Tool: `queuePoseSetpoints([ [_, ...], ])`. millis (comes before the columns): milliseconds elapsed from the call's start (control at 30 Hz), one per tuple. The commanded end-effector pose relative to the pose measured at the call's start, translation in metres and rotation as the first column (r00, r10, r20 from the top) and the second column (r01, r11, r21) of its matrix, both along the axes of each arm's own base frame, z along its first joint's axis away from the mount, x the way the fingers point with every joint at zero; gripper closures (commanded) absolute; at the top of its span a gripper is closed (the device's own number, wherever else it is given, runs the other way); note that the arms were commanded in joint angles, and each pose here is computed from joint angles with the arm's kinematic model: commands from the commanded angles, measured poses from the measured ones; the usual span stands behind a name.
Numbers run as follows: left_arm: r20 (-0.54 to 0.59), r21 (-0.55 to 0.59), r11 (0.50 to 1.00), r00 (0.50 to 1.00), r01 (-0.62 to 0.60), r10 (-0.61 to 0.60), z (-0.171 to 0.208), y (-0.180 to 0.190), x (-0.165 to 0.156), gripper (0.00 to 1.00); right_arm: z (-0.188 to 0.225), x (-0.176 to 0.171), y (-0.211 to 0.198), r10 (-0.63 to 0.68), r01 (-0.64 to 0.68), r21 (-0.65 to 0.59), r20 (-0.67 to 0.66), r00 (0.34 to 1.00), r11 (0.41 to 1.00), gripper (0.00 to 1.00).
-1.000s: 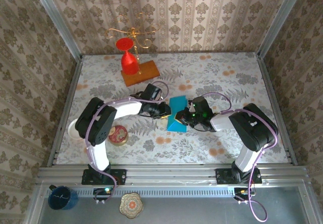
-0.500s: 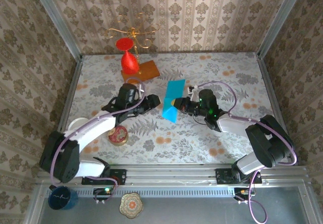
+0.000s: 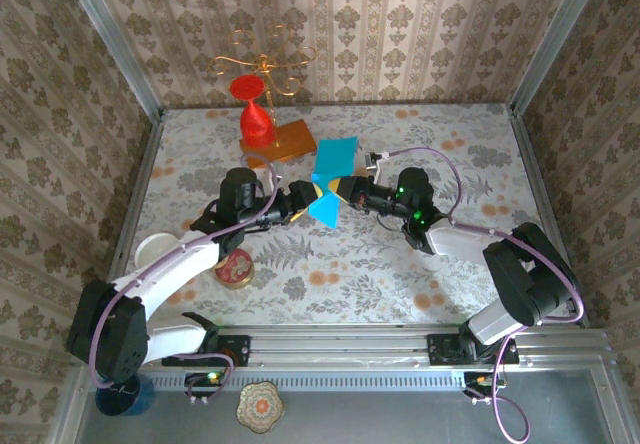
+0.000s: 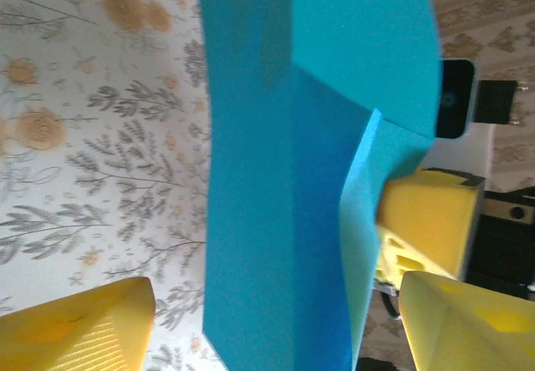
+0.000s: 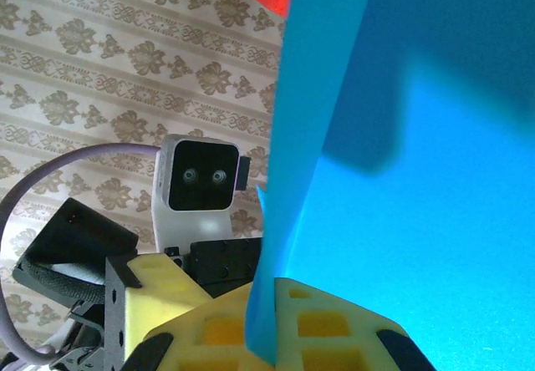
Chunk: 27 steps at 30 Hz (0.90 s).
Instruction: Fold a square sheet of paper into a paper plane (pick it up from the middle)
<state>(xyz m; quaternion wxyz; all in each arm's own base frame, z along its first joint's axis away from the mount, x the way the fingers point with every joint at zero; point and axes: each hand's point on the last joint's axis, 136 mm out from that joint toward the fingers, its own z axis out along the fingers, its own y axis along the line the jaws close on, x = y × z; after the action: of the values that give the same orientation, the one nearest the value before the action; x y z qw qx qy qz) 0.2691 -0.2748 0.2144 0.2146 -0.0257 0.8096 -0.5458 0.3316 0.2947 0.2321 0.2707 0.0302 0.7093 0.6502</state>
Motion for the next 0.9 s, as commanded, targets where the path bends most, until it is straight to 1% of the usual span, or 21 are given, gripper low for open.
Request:
queuePoseSetpoints([
  [0,0.03,-0.079,0.995,0.998,0.059,-0.056,0.017,-0.008,-0.004,0.27,0.011,-0.002,0.002,0.028,-0.029,0.035,0.023,0.999,0.999,0.93],
  [200,0.037,-0.089,0.993,0.996,0.079,-0.076,0.019,-0.01,-0.006,0.42,0.007,-0.002,0.002,0.031,-0.031,0.033,0.01,0.999,0.999,0.92],
  [267,0.037,-0.09,0.993,0.996,0.082,-0.079,0.018,-0.011,-0.005,0.44,0.005,-0.002,0.003,0.032,-0.032,0.03,0.002,0.999,0.999,0.93],
  [400,0.04,-0.088,0.992,0.996,0.085,-0.082,0.016,-0.011,-0.005,0.52,0.002,-0.001,0.003,0.033,-0.033,0.028,-0.007,0.999,0.999,0.92],
  [600,0.05,-0.081,0.993,0.995,0.088,-0.085,0.014,-0.011,-0.004,0.61,-0.007,0.003,0.001,0.021,-0.02,0.017,-0.029,0.999,1.0,0.92],
  [767,0.043,-0.071,0.994,0.995,0.088,-0.085,0.01,-0.011,-0.003,0.66,-0.01,0.005,-0.001,0.013,-0.012,0.012,-0.036,0.999,1.0,0.9],
  [867,0.039,-0.068,0.994,0.996,0.086,-0.083,0.008,-0.011,-0.001,0.71,-0.011,0.006,-0.003,0.008,-0.007,0.01,-0.041,0.999,1.0,0.89],
])
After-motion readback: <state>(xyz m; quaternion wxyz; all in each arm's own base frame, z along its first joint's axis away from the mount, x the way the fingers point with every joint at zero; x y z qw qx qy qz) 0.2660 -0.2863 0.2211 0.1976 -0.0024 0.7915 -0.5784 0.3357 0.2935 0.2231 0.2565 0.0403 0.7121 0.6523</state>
